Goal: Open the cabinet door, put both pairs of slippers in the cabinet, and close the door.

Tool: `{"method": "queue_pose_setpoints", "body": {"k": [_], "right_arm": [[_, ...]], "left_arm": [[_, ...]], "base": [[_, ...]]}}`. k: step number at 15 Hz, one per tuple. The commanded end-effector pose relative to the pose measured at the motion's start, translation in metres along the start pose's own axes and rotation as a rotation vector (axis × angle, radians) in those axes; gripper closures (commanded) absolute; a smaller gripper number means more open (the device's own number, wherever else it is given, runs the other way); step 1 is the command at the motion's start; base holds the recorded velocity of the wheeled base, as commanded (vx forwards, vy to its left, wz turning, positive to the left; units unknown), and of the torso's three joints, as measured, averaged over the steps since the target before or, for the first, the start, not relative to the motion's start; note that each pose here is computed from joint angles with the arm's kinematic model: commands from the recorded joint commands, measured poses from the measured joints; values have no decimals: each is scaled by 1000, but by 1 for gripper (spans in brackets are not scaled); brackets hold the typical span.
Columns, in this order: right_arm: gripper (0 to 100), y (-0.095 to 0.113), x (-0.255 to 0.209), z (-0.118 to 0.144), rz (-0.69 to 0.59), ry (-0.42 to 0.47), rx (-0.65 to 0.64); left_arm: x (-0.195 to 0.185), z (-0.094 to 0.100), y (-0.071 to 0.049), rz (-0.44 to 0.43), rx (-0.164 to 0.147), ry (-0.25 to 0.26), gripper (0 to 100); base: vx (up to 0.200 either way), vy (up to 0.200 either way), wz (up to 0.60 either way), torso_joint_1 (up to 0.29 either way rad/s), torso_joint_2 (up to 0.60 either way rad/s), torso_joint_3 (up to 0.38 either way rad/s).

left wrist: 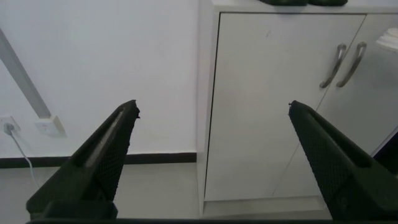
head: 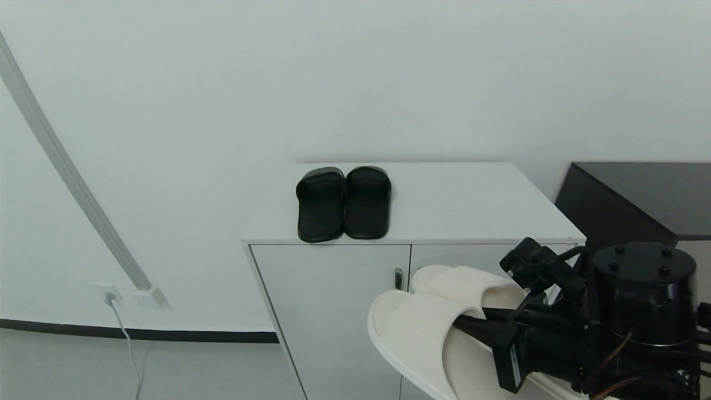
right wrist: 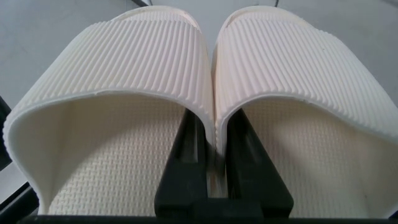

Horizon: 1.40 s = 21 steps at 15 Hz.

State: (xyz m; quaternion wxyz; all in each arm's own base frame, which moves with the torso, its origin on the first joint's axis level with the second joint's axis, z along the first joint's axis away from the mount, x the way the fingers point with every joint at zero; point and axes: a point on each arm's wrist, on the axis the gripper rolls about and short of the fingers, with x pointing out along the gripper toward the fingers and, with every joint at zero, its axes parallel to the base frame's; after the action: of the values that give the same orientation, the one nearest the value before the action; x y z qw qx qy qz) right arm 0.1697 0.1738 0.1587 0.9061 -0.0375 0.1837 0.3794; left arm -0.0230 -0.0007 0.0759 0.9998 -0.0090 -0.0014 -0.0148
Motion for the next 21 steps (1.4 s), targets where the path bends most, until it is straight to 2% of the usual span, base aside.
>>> {"method": "queue_pose_setpoints", "body": {"k": [1, 11, 21], "right_arm": [[100, 0, 1, -1, 1, 3, -1], [100, 0, -2, -3, 0, 6, -2], [100, 0, -2, -10, 4, 36, -1]], "left_arm": [[0, 0, 0, 0, 0, 1, 0], [0, 0, 0, 0, 7, 1, 0], [0, 0, 0, -1, 4, 1, 0]], "base": [[0, 0, 0, -217, 540, 320], [0, 0, 0, -186, 509, 317], [0, 0, 0, -100, 459, 350]]}}
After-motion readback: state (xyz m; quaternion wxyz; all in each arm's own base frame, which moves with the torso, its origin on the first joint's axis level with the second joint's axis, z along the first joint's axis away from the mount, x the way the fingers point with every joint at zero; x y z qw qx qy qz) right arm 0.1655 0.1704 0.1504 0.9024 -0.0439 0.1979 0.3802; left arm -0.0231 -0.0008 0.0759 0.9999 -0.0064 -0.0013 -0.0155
